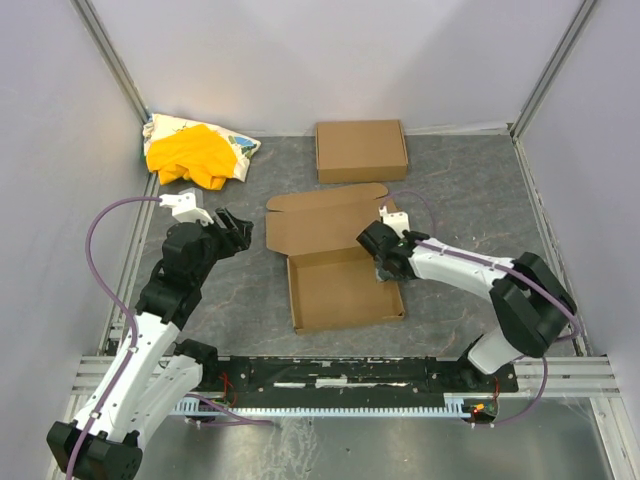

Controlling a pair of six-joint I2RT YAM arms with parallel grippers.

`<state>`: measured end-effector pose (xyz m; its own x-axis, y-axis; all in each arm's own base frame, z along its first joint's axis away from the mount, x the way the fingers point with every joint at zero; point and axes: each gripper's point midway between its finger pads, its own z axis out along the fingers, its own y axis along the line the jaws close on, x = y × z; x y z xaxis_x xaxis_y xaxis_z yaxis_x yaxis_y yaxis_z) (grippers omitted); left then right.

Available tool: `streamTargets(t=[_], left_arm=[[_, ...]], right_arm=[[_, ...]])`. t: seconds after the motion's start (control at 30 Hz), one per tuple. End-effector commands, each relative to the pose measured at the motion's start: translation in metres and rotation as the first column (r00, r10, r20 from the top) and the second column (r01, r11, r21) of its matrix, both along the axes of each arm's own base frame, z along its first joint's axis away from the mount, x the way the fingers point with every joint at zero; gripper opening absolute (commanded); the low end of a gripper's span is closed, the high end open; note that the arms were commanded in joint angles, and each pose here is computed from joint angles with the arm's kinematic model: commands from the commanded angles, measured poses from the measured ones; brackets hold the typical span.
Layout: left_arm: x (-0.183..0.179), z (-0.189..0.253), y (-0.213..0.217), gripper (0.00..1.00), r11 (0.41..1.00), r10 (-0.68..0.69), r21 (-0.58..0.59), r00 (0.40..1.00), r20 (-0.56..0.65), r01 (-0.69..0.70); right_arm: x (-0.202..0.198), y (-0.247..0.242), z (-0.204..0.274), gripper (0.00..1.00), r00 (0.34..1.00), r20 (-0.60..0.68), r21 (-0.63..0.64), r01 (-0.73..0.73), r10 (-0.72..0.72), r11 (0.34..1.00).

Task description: Fold the paper box

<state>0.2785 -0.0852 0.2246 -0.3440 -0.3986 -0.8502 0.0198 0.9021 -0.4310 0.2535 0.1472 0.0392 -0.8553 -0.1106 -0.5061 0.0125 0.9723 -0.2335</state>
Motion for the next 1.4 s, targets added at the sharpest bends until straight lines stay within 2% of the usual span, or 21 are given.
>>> streamTargets(t=[0.0, 0.13, 0.23, 0.3, 0.43, 0.57, 0.77, 0.9, 1.0, 1.27, 1.37], left_arm=[[0.003, 0.007, 0.001, 0.75, 1.000, -0.010, 0.030, 0.999, 0.035, 0.009], [0.003, 0.004, 0.004, 0.86, 0.998, -0.007, 0.061, 1.000, 0.025, 0.005], [0.007, -0.005, 0.006, 0.91, 0.997, 0.002, 0.081, 1.000, -0.011, -0.001], [0.012, -0.012, 0.005, 0.91, 0.996, 0.004, 0.094, 0.999, -0.049, 0.001], [0.023, -0.027, -0.001, 0.91, 0.997, 0.010, 0.081, 0.991, -0.136, 0.001], [0.035, -0.049, -0.010, 0.88, 0.998, 0.004, 0.065, 0.969, -0.247, 0.012], [0.052, -0.074, -0.017, 0.83, 0.996, 0.008, 0.089, 0.938, -0.348, 0.025], [0.062, -0.088, -0.020, 0.76, 0.996, 0.020, 0.091, 0.922, -0.386, 0.017], [0.066, -0.101, -0.026, 0.71, 0.997, 0.005, 0.076, 0.907, -0.421, 0.030], [0.077, -0.128, -0.046, 0.65, 0.997, -0.048, 0.032, 0.882, -0.469, 0.071], [0.081, -0.137, -0.050, 0.60, 0.997, -0.055, 0.022, 0.872, -0.487, 0.075]], right_arm=[[0.006, -0.010, 0.025, 0.72, 0.997, 0.062, 0.088, 0.041, -0.046, 0.995], [0.015, -0.011, 0.062, 0.71, 0.989, 0.145, 0.236, -0.001, -0.034, 0.972], [0.030, -0.022, 0.100, 0.78, 0.973, 0.222, 0.295, -0.008, -0.060, 0.955], [0.042, -0.025, 0.119, 0.80, 0.973, 0.225, 0.314, -0.032, -0.042, 0.949], [0.070, -0.019, 0.127, 0.83, 0.989, 0.146, 0.370, -0.055, 0.000, 0.928], [0.108, -0.011, 0.123, 0.82, 0.996, 0.092, 0.475, -0.060, 0.018, 0.878], [0.143, -0.007, 0.099, 0.74, 0.999, 0.008, 0.511, -0.034, 0.034, 0.859], [0.152, -0.006, 0.080, 0.68, 0.999, -0.022, 0.493, -0.031, 0.048, 0.869], [0.153, -0.007, 0.068, 0.67, 0.997, -0.049, 0.481, -0.024, 0.054, 0.876], [0.152, 0.002, 0.051, 0.62, 0.994, -0.076, 0.502, -0.027, 0.076, 0.864], [0.153, 0.009, 0.048, 0.56, 0.993, -0.071, 0.500, -0.045, 0.092, 0.865]])
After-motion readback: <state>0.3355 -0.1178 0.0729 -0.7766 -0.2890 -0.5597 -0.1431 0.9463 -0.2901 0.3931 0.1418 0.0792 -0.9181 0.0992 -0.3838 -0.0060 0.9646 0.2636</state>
